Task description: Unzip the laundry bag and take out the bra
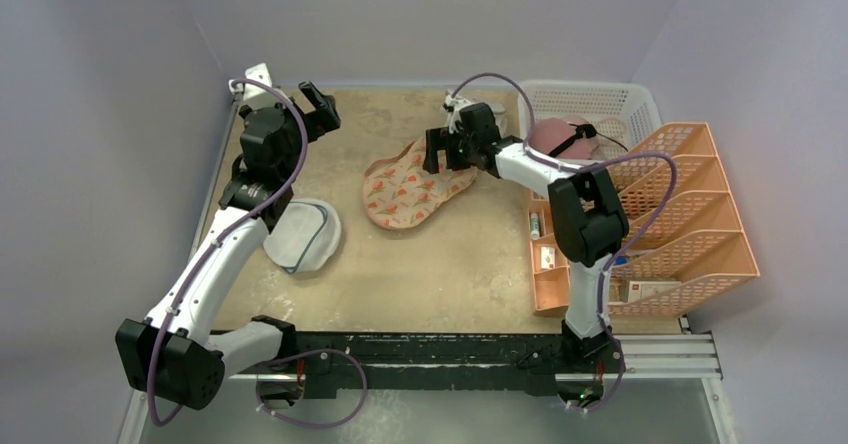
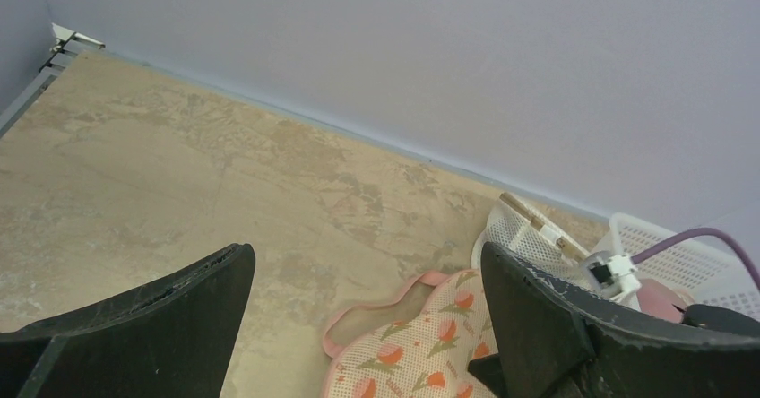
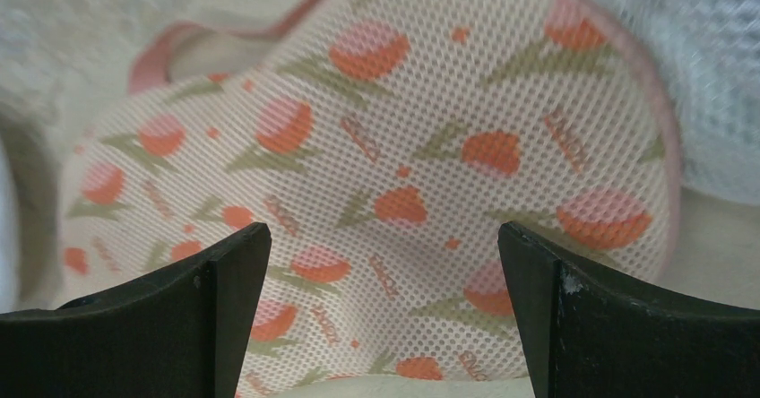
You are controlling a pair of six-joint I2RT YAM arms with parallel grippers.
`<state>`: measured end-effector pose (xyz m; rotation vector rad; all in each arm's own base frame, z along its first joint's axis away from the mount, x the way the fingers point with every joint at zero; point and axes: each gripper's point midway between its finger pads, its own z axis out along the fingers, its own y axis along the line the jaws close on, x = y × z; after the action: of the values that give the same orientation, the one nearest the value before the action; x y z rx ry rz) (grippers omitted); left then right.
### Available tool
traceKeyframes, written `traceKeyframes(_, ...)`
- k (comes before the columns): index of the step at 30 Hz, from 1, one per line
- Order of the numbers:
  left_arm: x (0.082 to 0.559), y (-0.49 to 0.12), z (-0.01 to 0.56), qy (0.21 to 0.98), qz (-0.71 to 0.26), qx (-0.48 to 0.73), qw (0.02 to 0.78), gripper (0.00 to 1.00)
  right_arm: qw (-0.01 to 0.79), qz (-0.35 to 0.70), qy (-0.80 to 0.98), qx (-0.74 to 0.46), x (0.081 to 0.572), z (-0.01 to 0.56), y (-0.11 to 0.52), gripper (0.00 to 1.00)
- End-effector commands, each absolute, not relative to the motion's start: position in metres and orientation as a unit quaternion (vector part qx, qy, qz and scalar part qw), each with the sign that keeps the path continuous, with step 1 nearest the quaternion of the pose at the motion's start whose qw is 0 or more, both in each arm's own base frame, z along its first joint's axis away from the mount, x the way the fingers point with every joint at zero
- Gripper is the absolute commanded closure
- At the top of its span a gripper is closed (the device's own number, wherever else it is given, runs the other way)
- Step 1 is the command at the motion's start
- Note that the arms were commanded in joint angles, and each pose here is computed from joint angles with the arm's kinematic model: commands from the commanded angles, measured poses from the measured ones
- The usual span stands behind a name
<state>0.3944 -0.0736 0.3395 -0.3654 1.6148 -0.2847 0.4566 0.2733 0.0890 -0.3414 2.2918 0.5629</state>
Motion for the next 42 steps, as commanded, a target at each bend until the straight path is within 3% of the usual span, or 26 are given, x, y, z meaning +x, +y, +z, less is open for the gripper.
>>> traceKeyframes(1,0.397,-0.083,0.366,0.691,-0.157,-0.154,0.689,0.04,0.362,0.198,0.897,-0.158,0.446,0.077,0.272,0.0)
traceKeyframes(7,0.399,-0.086,0.363,0.695,-0.161,-0.152,0.684,0.04,0.33,0.252,0.892,-0.176,0.392,0.066,0.309,0.0)
traceKeyframes(13,0.406,-0.093,0.353,0.704,-0.17,-0.146,0.673,0.04,0.334,0.338,0.851,-0.225,0.335,0.126,0.352,0.0)
traceKeyframes(18,0.412,-0.107,0.341,0.716,-0.187,-0.129,0.661,0.03,0.416,0.305,0.837,-0.179,0.346,0.184,0.308,0.0)
traceKeyframes(29,0.428,-0.174,0.273,0.796,-0.181,-0.02,0.578,0.04,0.507,0.214,0.833,-0.052,0.357,0.201,0.17,0.0)
traceKeyframes(36,0.399,-0.247,0.22,0.831,-0.137,0.115,0.527,0.1,0.565,0.175,0.806,-0.016,0.34,0.225,0.13,0.0)
traceKeyframes(42,0.367,-0.304,0.162,0.846,-0.096,0.237,0.468,0.22,0.577,0.171,0.799,-0.013,0.328,0.226,0.121,0.0)
